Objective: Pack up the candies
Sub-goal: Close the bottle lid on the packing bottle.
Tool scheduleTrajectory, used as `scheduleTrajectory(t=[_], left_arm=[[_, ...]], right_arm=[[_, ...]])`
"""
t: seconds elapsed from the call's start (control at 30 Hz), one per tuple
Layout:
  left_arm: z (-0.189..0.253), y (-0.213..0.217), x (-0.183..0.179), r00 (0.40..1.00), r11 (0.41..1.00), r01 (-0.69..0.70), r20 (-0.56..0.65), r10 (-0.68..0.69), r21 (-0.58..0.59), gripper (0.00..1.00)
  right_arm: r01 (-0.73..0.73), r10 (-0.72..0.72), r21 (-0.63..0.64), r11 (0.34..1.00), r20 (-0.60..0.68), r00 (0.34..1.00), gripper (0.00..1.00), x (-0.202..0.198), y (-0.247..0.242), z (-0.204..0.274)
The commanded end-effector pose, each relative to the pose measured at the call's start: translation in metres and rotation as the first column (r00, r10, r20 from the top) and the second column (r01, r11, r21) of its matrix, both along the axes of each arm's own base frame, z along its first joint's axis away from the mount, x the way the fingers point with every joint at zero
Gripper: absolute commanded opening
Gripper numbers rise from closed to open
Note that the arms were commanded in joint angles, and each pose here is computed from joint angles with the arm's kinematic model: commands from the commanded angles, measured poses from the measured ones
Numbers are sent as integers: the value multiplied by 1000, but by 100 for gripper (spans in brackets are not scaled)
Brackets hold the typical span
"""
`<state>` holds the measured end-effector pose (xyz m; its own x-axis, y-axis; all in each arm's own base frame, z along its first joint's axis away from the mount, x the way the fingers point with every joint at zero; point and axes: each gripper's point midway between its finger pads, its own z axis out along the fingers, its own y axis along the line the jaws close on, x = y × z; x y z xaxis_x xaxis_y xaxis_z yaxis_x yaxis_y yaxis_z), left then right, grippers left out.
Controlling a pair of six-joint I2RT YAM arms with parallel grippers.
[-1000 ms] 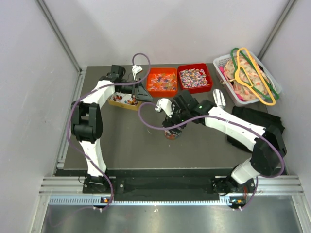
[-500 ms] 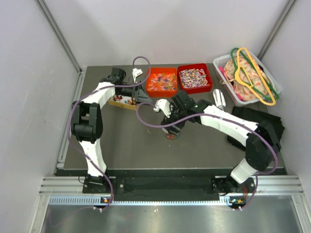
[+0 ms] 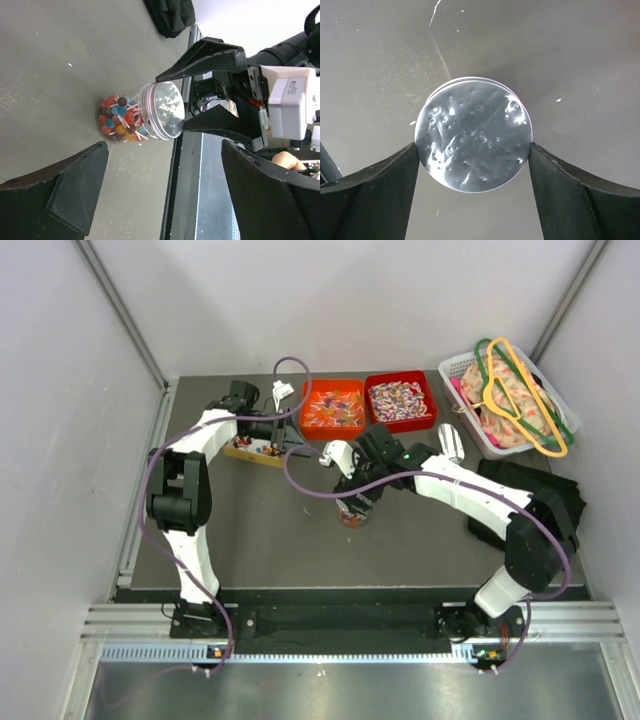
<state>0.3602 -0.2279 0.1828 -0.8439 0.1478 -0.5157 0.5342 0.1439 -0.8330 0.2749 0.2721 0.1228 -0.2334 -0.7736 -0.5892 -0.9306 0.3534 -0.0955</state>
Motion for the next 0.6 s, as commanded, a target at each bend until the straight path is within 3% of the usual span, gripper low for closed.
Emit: scheduleTrajectory(t=[0.0, 0.3, 0.57], left_arm=[[16, 2, -8, 996, 1000, 20, 84, -19, -7, 99], [9, 1, -12, 995, 999, 36, 96, -37, 7, 99], [-16, -14, -47, 983, 988, 154, 96, -154, 6, 99]], right_arm=[[15, -16, 38, 999, 27, 999, 62, 15, 8, 7], [14, -15, 27, 1000, 12, 1000, 65, 12, 6, 2], [12, -12, 26, 1000, 2, 1000, 88, 9, 5, 2]])
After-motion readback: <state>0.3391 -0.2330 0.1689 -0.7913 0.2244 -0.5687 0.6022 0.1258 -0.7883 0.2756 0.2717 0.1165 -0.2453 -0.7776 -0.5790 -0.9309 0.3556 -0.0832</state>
